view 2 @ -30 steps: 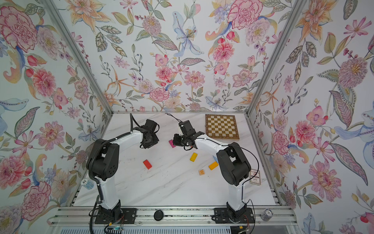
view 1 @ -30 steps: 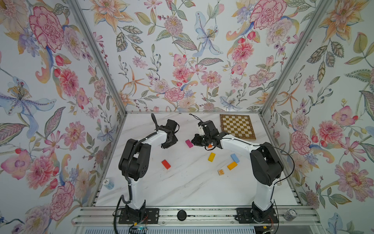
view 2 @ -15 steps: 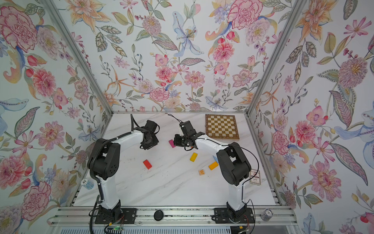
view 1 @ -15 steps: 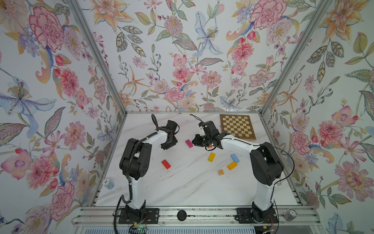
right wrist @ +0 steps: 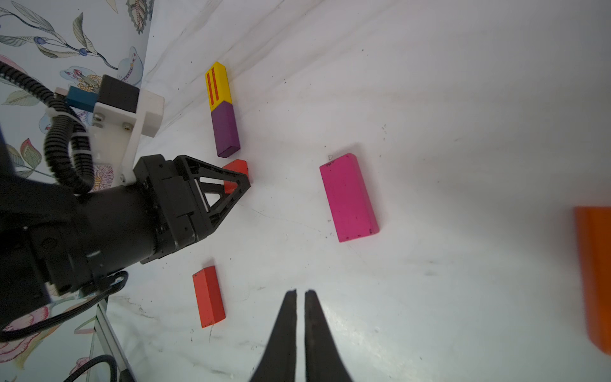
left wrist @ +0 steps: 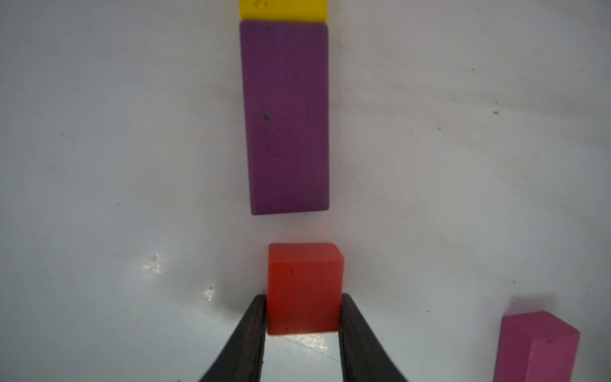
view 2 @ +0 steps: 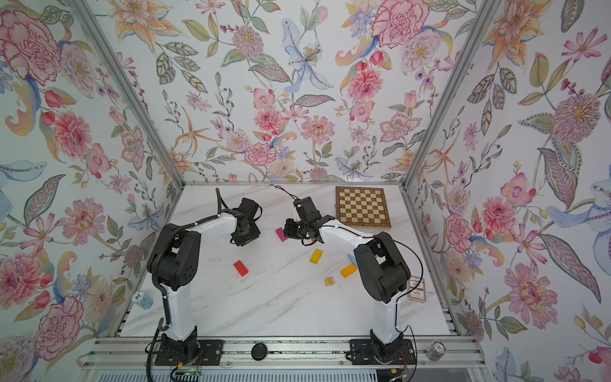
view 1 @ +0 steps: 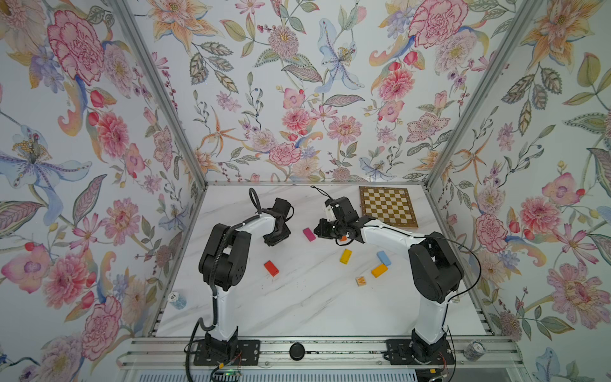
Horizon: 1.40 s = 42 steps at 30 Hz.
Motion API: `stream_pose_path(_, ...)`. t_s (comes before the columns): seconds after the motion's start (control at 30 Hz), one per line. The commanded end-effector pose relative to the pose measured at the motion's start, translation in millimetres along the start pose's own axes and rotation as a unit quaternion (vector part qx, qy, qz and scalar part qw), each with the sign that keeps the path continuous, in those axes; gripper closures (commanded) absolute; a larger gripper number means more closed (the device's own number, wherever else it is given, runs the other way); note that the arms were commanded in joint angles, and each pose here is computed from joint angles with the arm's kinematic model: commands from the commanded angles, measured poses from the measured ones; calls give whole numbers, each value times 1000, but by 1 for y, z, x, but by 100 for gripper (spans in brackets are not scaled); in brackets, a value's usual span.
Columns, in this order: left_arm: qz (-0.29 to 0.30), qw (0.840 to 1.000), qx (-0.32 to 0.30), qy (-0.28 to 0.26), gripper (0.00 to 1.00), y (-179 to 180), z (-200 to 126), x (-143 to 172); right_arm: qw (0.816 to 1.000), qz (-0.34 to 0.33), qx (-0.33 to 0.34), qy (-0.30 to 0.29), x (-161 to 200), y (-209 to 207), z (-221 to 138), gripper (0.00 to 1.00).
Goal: Assemble the letter v with building blocks
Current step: Assemble the building block at the center of the board.
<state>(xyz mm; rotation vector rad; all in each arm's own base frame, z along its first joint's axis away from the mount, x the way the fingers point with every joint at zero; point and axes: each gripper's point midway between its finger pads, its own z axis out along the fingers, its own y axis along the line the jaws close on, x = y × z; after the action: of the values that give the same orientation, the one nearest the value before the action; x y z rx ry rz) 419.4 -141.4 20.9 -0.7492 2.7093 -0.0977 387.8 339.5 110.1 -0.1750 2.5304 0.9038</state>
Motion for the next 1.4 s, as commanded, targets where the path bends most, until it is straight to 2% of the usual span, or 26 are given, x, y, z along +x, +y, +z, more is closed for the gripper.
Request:
stream_pose_path(0.0, -1, 1000, -19, 7, 58, 5, 6, 5, 1000, 5, -3, -4, -4, -1, -2, 91)
stream_pose_path(0.13, -5, 1000, -10, 5, 52, 2, 2, 4, 1000, 6, -4, -4, -3, -1, -2, 90)
stream_pose_path(0.27, -10, 1000, 5, -6, 37, -2, -8, -1, 1000, 5, -5, -6, -4, 1, -4, 90)
stream_pose_path(0.37, -13, 999, 24, -25, 31, -6, -23, -9, 1000, 4, -8, -8, -5, 2, -6, 89)
stream_pose_path(0.63, -18, 993, 96, -72, 26, -22, -78, -31, 999, -13, -34, -18, -14, 22, -13, 79)
stream_pose_path(0.77, -20, 987, 126, -94, 27, -18, -103, -43, 998, -22, -53, -5, -12, 38, -5, 75)
stream_pose_path(0.9, -30, 982, 148, -111, 35, 0, -115, -52, 997, -31, -64, 25, 1, 54, 16, 75)
stream_pose_path(1.03, -44, 981, 153, -107, 45, 25, -107, -50, 994, -39, -76, 61, 17, 70, 41, 81)
stream_pose_path(1.07, -49, 979, 162, -113, 48, 31, -115, -51, 994, -40, -75, 68, 19, 71, 48, 82)
stream_pose_path(1.13, -55, 979, 164, -107, 51, 41, -111, -47, 993, -40, -74, 77, 22, 73, 59, 82)
stream_pose_path(1.37, -66, 980, 158, -100, 53, 72, -103, -37, 992, -36, -77, 89, 17, 71, 92, 78)
